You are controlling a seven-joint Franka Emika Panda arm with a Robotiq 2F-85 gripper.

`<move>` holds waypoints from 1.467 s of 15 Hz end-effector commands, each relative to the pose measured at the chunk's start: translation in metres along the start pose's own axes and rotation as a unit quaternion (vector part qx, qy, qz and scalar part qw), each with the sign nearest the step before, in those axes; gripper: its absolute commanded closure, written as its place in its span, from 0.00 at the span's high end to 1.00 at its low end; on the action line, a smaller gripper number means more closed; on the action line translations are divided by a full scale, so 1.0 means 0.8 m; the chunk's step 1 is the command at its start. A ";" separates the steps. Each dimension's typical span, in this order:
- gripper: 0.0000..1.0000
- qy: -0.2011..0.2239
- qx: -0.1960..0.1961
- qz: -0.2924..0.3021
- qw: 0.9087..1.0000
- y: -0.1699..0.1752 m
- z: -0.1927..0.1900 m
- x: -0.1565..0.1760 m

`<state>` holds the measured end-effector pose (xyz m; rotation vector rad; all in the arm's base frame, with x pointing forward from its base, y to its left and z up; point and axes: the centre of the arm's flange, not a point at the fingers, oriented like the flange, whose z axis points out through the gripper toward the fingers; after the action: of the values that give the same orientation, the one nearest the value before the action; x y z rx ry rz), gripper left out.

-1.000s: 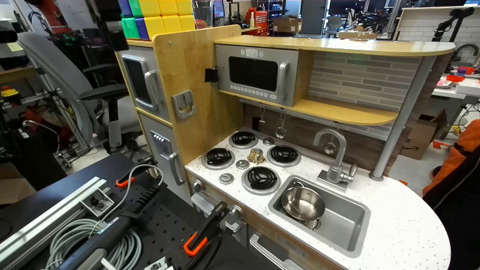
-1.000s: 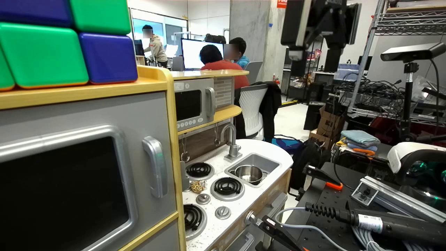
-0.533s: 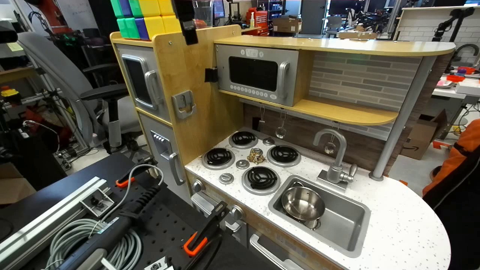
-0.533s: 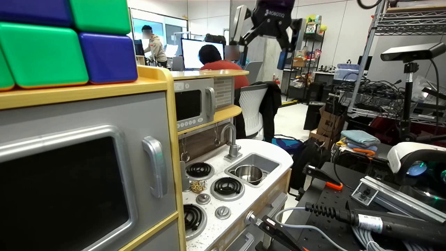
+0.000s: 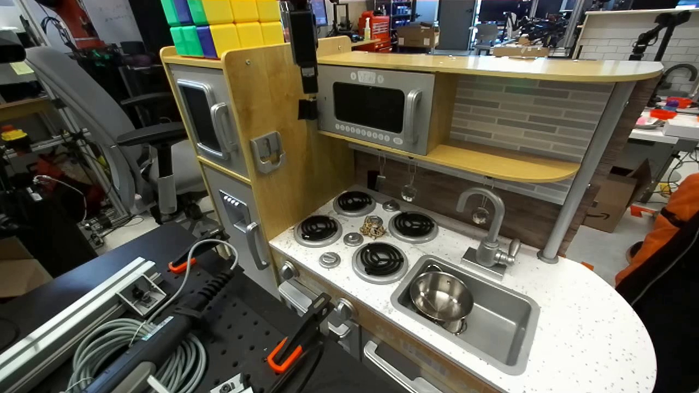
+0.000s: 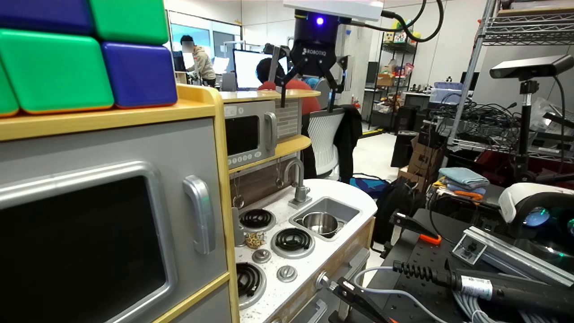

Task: Put the stuffed toy in the pot

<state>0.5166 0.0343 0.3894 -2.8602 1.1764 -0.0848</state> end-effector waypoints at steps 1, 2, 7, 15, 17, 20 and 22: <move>1.00 0.001 0.001 0.001 1.000 -0.001 -0.001 0.000; 1.00 0.001 0.000 0.006 1.000 -0.003 0.003 0.003; 1.00 0.028 -0.040 0.032 0.998 0.003 0.076 0.034; 1.00 0.058 -0.045 -0.027 0.997 -0.031 0.212 0.080; 1.00 0.072 -0.034 -0.025 0.996 -0.050 0.238 0.088; 1.00 0.089 -0.025 -0.005 0.996 -0.077 0.272 0.107; 1.00 0.100 -0.018 0.007 0.995 -0.093 0.295 0.119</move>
<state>0.6136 0.0199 0.1873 -2.9778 1.1796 -0.2793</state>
